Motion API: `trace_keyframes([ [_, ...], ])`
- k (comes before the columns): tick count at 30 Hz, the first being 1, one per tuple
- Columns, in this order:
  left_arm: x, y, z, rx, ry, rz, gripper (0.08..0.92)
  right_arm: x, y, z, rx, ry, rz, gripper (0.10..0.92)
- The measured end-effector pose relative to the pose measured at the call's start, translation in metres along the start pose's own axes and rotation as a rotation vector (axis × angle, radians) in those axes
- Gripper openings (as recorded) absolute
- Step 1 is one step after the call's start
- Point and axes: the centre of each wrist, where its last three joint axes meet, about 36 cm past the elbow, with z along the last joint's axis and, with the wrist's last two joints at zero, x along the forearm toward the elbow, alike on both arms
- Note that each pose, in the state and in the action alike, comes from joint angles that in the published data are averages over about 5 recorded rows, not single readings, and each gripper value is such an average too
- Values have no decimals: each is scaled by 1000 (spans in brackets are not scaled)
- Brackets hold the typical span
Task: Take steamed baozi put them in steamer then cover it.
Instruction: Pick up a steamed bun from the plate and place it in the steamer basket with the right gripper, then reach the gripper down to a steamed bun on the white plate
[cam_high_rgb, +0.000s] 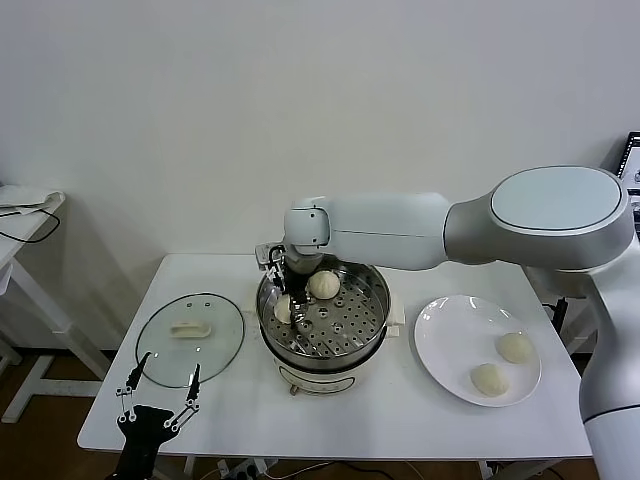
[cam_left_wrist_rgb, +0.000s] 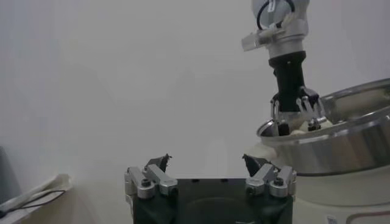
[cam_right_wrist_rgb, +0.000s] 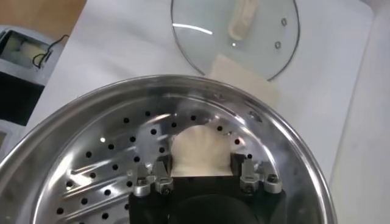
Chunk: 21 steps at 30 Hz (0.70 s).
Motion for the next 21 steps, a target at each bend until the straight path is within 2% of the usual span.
trace_keyframes([
  [4, 0, -1, 0, 2, 0, -2, 823, 4, 0, 1, 2, -8, -4, 811],
  [12, 0, -1, 0, 0, 4, -2, 823, 45, 3, 24, 21, -22, -16, 823],
  [16, -1, -1, 0, 0, 4, 1, 823, 84, 6, 61, 29, -11, -14, 823],
  [21, -1, -2, 0, 0, 5, 7, 823, 128, 20, 134, 1, 16, -7, 823],
])
